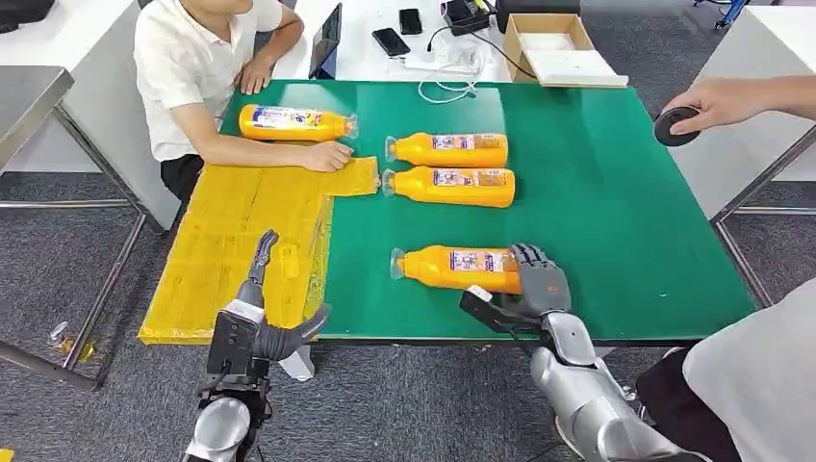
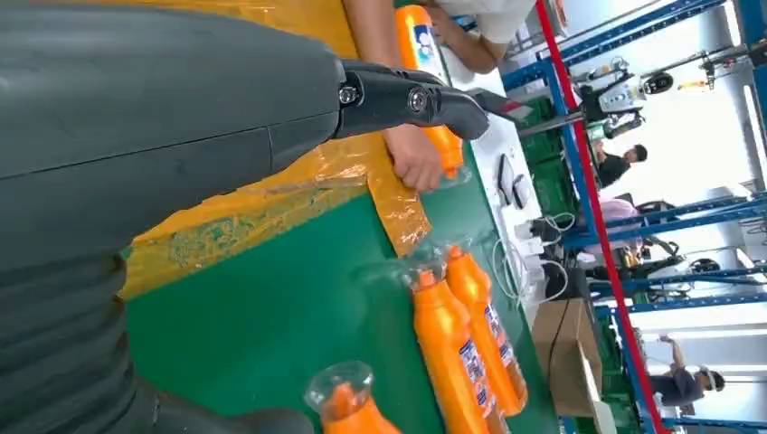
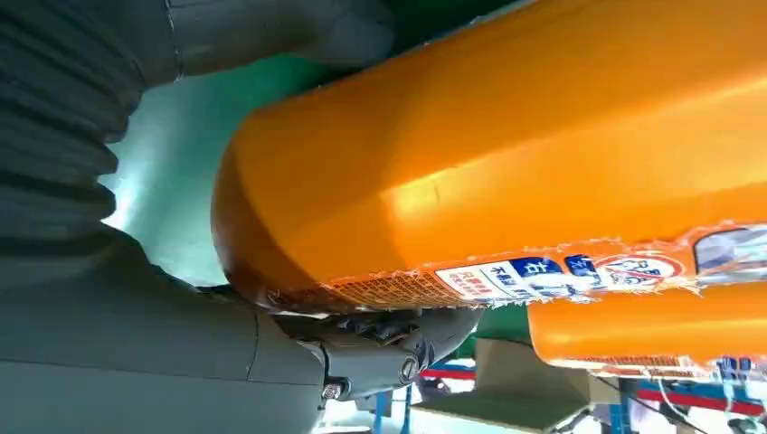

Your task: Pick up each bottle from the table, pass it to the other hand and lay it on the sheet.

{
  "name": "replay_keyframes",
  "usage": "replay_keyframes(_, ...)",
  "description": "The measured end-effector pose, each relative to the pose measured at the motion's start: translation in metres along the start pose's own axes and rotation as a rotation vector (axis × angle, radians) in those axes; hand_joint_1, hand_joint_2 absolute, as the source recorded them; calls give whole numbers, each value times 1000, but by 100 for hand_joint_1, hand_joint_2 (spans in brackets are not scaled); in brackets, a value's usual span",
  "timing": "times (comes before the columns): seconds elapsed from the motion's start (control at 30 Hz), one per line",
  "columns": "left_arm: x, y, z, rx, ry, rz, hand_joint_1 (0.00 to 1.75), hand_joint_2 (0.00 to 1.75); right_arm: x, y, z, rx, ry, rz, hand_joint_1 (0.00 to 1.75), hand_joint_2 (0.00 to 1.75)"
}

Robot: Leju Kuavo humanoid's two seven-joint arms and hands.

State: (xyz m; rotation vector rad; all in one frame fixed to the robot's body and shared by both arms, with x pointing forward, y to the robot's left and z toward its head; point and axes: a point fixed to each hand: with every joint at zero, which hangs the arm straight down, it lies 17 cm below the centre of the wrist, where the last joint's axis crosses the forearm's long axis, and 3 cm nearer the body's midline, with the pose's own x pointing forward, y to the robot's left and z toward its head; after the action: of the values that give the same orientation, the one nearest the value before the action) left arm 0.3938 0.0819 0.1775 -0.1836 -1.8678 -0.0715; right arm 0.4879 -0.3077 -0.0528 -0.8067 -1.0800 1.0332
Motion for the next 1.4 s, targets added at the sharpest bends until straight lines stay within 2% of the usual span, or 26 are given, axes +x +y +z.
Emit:
replay_keyframes(0.13,2,1,-1,3,-9,12,0,175,5,1,1,4,-37,-25,175,175)
replay_keyframes(0.53,0,1,0,0,-4,19,0,175,4,7,4,18,-45,-55,175,175)
replay_keyframes(0.8,-6,-1,2,-15,20,56,0,175,11,4,10,-45,-99,-200,175,175)
replay_keyframes(1.0,-34,-15,8,-70,170,226,0,175,32,1,15,-100,-150,-365,175,175)
replay_keyframes(1.13,-53,-15,15,-61,237,264,0,175,51,0,19,-121,-181,-466,175,175)
replay_keyframes(1.4,-72,-16,25,-59,302,288,0,175,63,0,22,-136,-197,-518,175,175)
